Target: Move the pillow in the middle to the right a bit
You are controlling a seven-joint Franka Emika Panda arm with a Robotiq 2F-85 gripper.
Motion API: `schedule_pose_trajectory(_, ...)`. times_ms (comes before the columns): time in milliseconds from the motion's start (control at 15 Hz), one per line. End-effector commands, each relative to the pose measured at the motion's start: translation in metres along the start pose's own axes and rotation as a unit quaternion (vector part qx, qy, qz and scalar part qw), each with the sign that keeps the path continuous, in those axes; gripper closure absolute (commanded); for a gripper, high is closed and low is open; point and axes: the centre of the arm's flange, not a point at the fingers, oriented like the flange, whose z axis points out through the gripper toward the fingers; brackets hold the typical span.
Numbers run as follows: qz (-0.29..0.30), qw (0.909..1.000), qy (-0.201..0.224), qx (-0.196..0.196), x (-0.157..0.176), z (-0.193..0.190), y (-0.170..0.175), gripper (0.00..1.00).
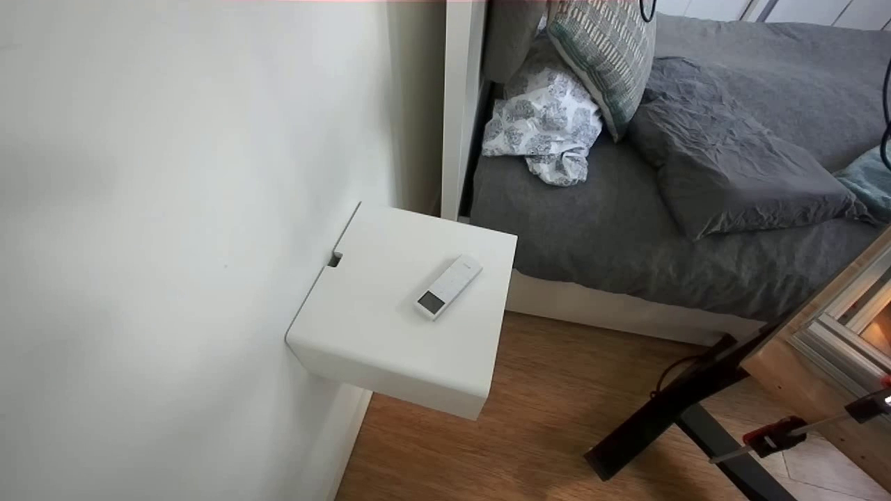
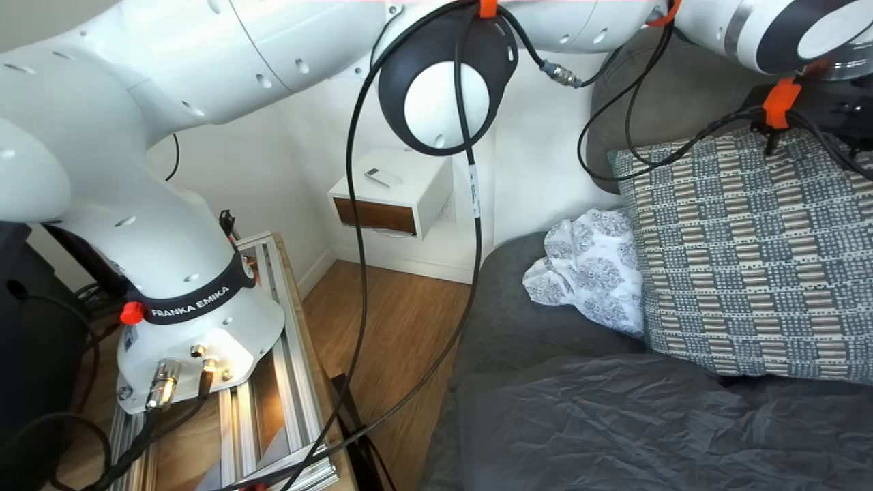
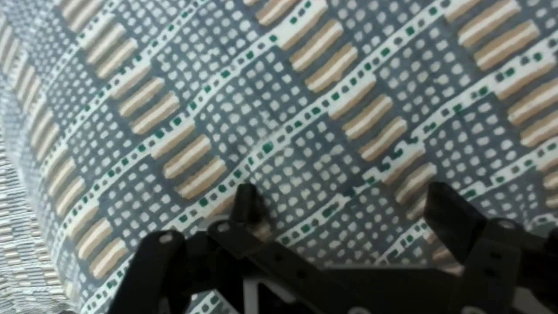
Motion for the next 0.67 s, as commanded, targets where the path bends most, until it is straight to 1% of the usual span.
schedule_pose_trajectory(0,0.012,0.9952,0.034,0.091,0.029,0.037,0.02,0.0)
schedule_pose_trajectory(133,0.021,0.9907,0.044,0.127,0.024,0.048,0.027,0.0)
schedule_pose_trajectory(267,0.023,0.9868,0.056,0.15,0.018,0.057,0.035,0.0)
schedule_pose_trajectory(400,0.011,0.9867,0.061,0.15,0.014,0.058,0.04,0.0)
schedule_pose_trajectory(467,0.008,0.9864,0.056,0.154,0.011,0.056,0.038,0.0)
schedule_pose_trajectory(600,-0.011,0.9882,0.041,0.147,0.006,0.046,0.03,0.0)
